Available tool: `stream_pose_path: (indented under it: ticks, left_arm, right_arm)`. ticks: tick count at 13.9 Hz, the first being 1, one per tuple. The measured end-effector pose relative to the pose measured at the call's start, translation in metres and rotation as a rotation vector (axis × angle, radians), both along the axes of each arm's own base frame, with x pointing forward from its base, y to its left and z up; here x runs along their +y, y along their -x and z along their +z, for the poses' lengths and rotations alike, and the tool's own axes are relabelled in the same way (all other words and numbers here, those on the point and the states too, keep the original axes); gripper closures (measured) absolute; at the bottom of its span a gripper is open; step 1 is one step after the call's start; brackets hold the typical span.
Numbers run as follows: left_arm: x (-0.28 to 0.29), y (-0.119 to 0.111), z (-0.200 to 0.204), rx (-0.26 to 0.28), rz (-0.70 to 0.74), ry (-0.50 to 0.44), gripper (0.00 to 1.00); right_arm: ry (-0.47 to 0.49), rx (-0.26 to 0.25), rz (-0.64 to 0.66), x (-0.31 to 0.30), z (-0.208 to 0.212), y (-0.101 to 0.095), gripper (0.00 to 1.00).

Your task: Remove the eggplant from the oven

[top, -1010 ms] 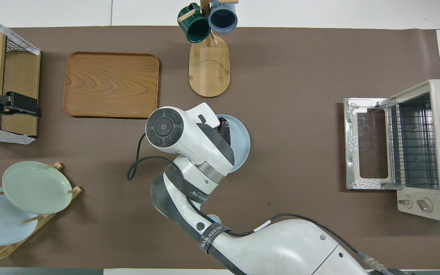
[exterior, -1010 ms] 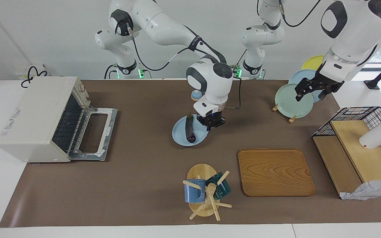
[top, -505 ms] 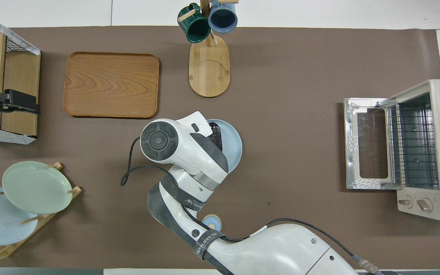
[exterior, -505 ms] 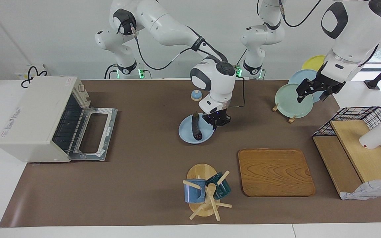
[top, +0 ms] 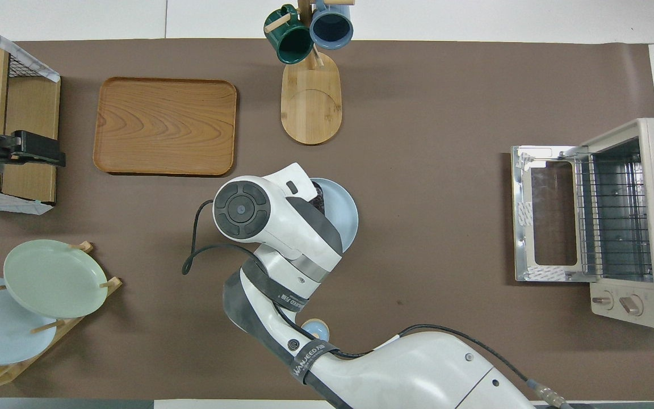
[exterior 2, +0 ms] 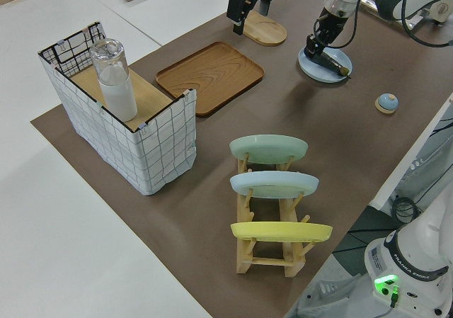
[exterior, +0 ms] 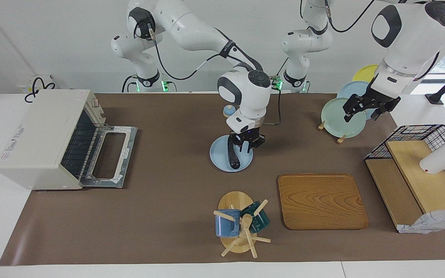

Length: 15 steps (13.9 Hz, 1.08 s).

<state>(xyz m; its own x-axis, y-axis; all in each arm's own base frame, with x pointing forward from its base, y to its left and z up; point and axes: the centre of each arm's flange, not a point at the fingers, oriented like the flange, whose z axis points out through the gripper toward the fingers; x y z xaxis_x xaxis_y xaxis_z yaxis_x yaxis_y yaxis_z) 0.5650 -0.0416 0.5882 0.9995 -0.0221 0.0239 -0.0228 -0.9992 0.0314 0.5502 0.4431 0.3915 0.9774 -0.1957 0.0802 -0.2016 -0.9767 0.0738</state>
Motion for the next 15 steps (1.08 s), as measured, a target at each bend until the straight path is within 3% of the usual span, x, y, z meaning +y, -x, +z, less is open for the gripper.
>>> stream_pose_path:
  ticks: [3, 5, 7, 8, 12, 15]
  left_arm:
    - [-0.024, 0.004, -0.013, 0.029, -0.041, -0.002, 0.00]
    - [-0.062, 0.013, -0.033, 0.069, -0.036, -0.007, 0.00]
    - [-0.136, 0.031, -0.061, 0.067, 0.018, -0.013, 0.00]
    - [-0.174, 0.044, -0.075, 0.054, 0.028, -0.010, 0.00]
    - [-0.273, 0.096, -0.127, 0.032, 0.018, 0.001, 0.00]
    - [-0.322, 0.131, -0.177, -0.018, 0.038, 0.048, 0.00]
  right_arm:
    - [0.082, 0.099, -0.031, -0.120, 0.041, -0.026, 0.99]
    - [0.159, 0.150, -0.034, -0.212, 0.025, -0.029, 0.99]
    - [0.223, 0.197, -0.068, -0.273, 0.000, -0.018, 0.99]
    - [0.224, 0.202, -0.082, -0.293, -0.013, -0.013, 0.99]
    - [0.152, 0.141, -0.048, -0.358, -0.072, -0.005, 0.99]
    - [0.140, 0.153, -0.036, -0.371, -0.097, 0.008, 0.99]
